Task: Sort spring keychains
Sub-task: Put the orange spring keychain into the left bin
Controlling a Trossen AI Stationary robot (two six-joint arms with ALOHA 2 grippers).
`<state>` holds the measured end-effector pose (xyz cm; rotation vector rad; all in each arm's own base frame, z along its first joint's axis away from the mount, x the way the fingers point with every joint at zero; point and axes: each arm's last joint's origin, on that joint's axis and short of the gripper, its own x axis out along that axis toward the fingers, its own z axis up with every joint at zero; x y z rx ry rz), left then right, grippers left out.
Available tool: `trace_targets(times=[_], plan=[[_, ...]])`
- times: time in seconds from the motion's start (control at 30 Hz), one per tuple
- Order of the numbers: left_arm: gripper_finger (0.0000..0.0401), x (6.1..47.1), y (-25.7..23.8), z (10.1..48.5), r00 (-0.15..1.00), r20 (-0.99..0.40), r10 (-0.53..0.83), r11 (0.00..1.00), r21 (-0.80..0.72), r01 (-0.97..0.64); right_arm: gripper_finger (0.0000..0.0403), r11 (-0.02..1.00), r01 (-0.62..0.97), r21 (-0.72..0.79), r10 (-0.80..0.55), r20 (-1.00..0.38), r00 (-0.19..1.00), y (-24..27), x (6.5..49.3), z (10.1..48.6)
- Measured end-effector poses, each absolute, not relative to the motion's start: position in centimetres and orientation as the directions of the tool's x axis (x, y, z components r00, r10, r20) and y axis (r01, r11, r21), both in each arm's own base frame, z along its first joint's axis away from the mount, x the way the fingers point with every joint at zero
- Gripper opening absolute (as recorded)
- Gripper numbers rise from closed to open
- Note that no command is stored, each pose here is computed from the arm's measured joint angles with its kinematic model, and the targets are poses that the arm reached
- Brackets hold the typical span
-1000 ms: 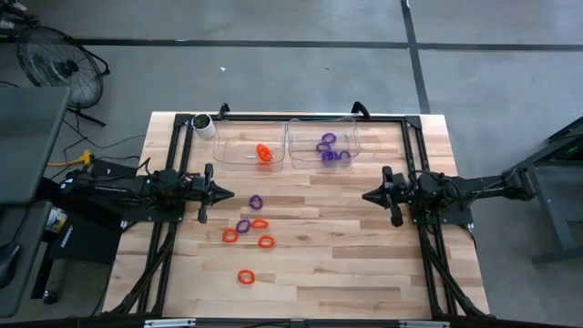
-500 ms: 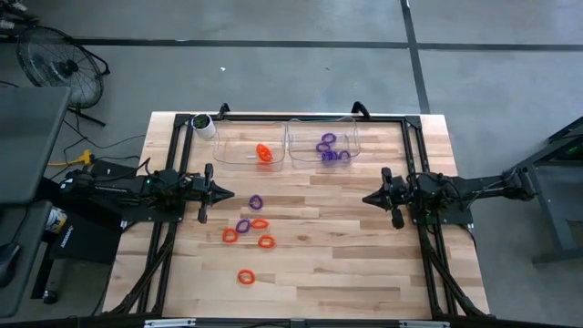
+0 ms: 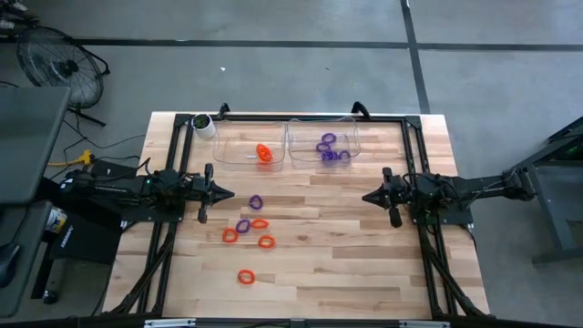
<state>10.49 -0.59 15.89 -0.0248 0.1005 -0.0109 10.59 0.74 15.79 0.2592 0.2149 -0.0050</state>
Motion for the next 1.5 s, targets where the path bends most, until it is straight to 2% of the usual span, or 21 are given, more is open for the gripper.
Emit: trace_targets(times=[0.27,1.5], plan=[[0.0003,10.49,-0.59,15.89,0.995,-0.101,-0.012,1.0,-0.025,0.009,0.0,0.979,0.055,0.194,-0.013,-0.213,0.977,0.64,10.58,15.79],[0.0003,10.5,-0.62,15.96,0.995,-0.093,-0.023,0.999,-0.027,0.021,0.0,0.979,0.057,0.198,-0.013,-0.217,0.976,0.64,10.57,15.76]])
